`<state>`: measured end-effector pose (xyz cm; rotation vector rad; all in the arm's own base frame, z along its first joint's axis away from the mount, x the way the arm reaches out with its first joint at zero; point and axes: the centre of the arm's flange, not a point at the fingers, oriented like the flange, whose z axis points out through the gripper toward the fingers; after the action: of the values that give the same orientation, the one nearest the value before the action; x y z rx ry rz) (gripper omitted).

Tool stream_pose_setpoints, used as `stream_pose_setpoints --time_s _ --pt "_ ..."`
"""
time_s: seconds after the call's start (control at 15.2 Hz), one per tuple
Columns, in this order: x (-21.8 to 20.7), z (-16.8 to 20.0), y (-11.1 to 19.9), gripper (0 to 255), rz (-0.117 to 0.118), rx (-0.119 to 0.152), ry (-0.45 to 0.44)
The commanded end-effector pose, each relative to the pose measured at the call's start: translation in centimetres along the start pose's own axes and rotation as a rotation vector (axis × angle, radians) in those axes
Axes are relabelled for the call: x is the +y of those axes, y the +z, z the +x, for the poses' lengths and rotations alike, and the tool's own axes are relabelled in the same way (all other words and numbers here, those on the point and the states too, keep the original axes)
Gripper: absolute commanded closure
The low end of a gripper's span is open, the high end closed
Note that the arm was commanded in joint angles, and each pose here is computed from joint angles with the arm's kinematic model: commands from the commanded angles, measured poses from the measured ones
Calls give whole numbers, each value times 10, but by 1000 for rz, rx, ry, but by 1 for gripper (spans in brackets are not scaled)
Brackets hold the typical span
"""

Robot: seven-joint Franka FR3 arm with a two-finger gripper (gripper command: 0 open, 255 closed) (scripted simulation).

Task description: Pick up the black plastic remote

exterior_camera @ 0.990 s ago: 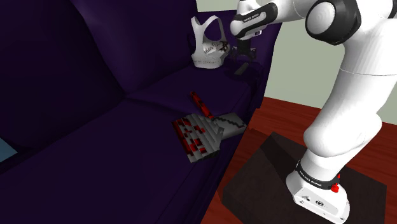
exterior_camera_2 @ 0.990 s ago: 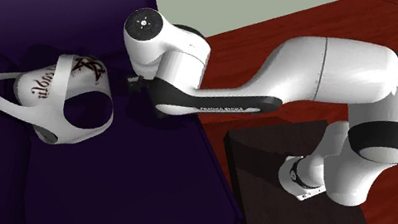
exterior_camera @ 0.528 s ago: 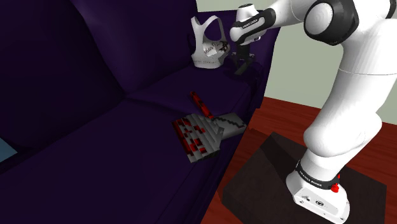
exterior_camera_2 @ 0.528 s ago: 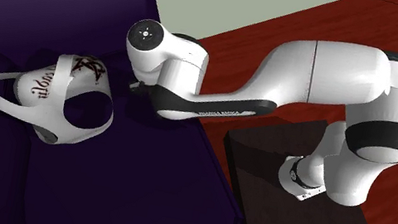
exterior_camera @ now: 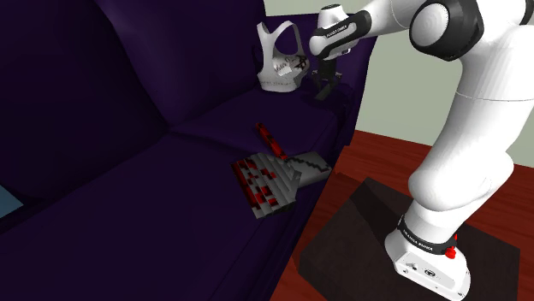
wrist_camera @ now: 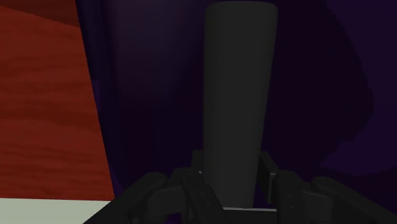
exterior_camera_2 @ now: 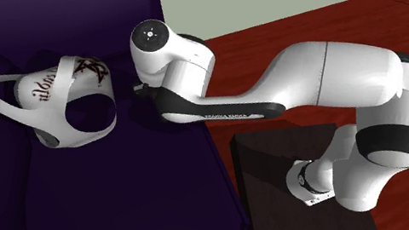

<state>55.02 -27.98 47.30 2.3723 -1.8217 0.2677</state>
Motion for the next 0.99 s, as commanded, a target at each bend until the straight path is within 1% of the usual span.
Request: stream_pose_setpoints --time_s 0.0,0.92 --pt "1 0 5 255 -9 -7 -1" --pt "1 17 -67 255 -9 -7 -1"
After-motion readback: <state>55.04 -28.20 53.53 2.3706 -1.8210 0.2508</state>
